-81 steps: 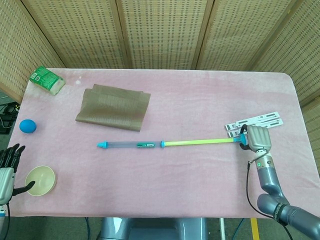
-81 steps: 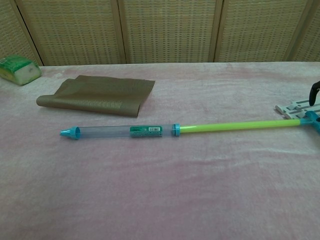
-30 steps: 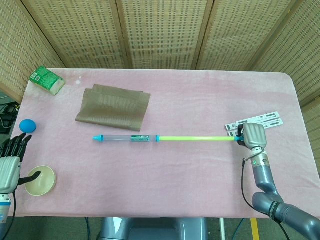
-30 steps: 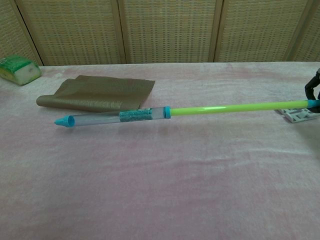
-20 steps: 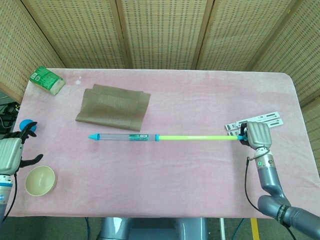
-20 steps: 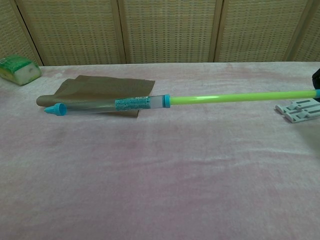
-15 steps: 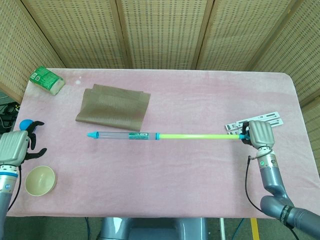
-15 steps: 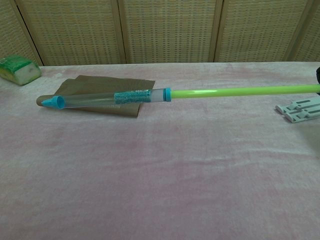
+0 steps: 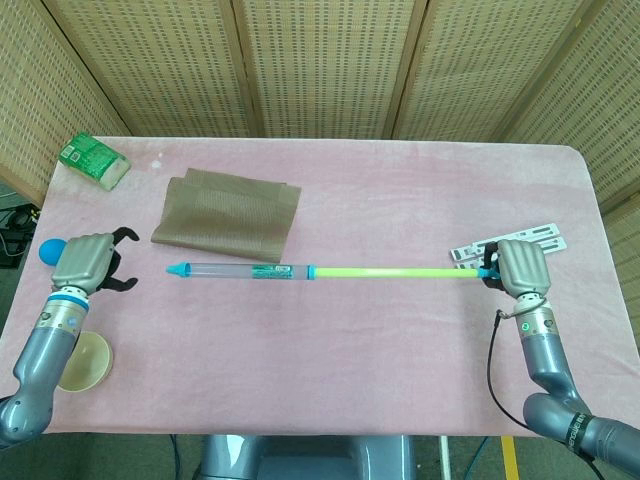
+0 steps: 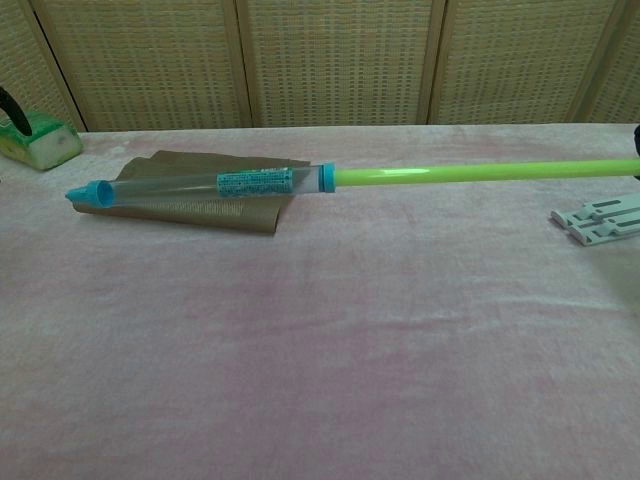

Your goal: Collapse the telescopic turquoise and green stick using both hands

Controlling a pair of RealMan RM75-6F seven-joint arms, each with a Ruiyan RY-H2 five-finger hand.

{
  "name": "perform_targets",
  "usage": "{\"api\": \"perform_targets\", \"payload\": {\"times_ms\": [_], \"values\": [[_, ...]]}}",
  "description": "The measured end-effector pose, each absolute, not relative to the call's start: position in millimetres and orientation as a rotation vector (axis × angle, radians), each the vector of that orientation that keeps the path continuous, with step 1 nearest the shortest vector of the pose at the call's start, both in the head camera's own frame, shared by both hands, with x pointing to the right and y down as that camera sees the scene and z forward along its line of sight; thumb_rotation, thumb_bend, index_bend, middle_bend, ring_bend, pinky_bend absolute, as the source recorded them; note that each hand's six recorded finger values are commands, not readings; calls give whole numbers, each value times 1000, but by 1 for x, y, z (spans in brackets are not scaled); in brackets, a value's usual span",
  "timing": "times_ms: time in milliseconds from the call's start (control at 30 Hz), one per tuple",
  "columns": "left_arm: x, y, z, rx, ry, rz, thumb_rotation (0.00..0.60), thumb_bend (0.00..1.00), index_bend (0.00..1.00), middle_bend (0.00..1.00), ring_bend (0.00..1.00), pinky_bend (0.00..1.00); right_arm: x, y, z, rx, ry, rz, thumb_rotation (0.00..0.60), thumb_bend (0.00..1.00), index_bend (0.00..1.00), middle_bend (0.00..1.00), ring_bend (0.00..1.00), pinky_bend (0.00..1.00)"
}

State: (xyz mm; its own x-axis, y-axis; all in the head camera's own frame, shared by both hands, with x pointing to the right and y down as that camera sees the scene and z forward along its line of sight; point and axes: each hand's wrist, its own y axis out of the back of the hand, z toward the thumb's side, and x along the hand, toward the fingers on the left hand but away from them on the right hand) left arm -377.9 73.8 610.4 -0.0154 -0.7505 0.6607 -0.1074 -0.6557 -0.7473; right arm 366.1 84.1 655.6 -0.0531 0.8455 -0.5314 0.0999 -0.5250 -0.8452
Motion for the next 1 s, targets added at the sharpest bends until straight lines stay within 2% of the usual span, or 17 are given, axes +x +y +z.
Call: {"api": "perform_targets", "payload": {"times_ms": [233, 500, 1000], "values": [[-336, 60, 625, -1818, 816, -1678, 600, 226, 293, 912, 797, 718, 366, 87, 655, -1655, -1003, 1638, 600, 598, 832, 1000, 1000, 718], [-300, 64, 628, -1885, 748, -1645, 600, 226, 308, 912, 797, 718, 365, 87, 657, -1659, -999, 1644, 600, 598, 832, 1000, 1000, 718], [-283, 80, 632, -1892, 680, -1640, 600, 226, 362, 912, 796, 718, 366, 86, 657, -1658, -1006, 1651, 600, 598, 832, 1000, 1000, 720]]}}
